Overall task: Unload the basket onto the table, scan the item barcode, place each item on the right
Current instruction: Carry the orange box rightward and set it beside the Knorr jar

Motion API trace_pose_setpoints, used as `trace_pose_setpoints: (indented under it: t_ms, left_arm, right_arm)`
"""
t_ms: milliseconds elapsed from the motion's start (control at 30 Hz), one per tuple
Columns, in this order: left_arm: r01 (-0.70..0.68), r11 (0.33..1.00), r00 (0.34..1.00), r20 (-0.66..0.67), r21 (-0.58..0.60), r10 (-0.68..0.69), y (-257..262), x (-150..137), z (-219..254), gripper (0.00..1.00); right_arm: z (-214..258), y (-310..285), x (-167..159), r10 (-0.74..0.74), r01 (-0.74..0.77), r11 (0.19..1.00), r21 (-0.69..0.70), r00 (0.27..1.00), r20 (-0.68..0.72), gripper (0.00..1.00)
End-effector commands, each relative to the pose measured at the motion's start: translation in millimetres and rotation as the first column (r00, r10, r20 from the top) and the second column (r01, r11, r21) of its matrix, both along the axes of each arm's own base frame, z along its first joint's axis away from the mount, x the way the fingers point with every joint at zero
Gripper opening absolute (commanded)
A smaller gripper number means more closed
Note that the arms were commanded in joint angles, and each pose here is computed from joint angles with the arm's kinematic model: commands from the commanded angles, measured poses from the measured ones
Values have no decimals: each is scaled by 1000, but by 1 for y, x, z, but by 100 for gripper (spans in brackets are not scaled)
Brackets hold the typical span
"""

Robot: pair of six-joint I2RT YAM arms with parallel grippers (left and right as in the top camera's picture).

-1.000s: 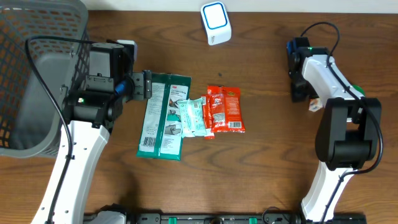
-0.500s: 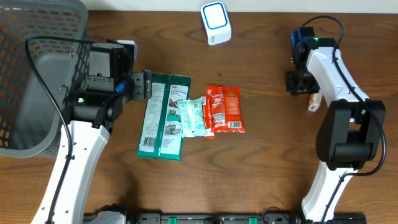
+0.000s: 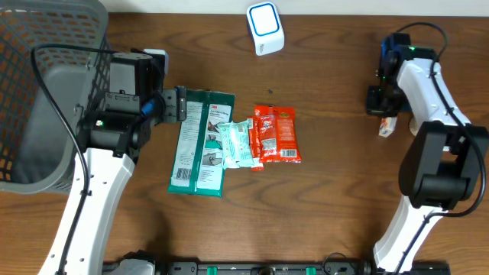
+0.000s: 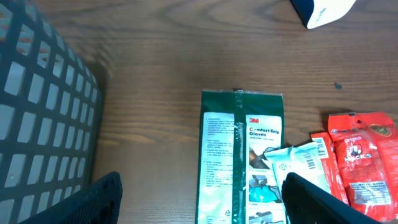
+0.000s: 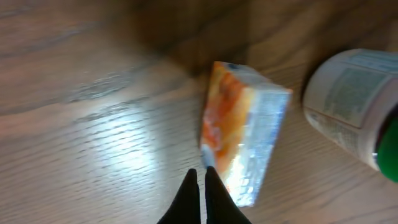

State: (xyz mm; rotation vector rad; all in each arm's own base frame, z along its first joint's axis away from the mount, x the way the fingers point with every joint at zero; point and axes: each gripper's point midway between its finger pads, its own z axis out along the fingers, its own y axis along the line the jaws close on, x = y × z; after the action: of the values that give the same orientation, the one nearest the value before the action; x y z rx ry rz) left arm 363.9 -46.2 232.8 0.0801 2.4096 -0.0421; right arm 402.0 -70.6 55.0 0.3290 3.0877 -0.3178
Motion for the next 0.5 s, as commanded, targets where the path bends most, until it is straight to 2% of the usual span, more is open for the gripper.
trace_pose_setpoints:
  t_ms: [0,467]
  left_arm:
    - [-7,1000,1000,-5,1,7,1,0,-1,83]
    - [-7,1000,1000,-5,1,7,1,0,-1,83]
  right_arm:
    - [-1,-9,-4,-47,47,999,4,999,-4,1]
    - [-2,-37,-16,-123,123,992,33,992,-26,1]
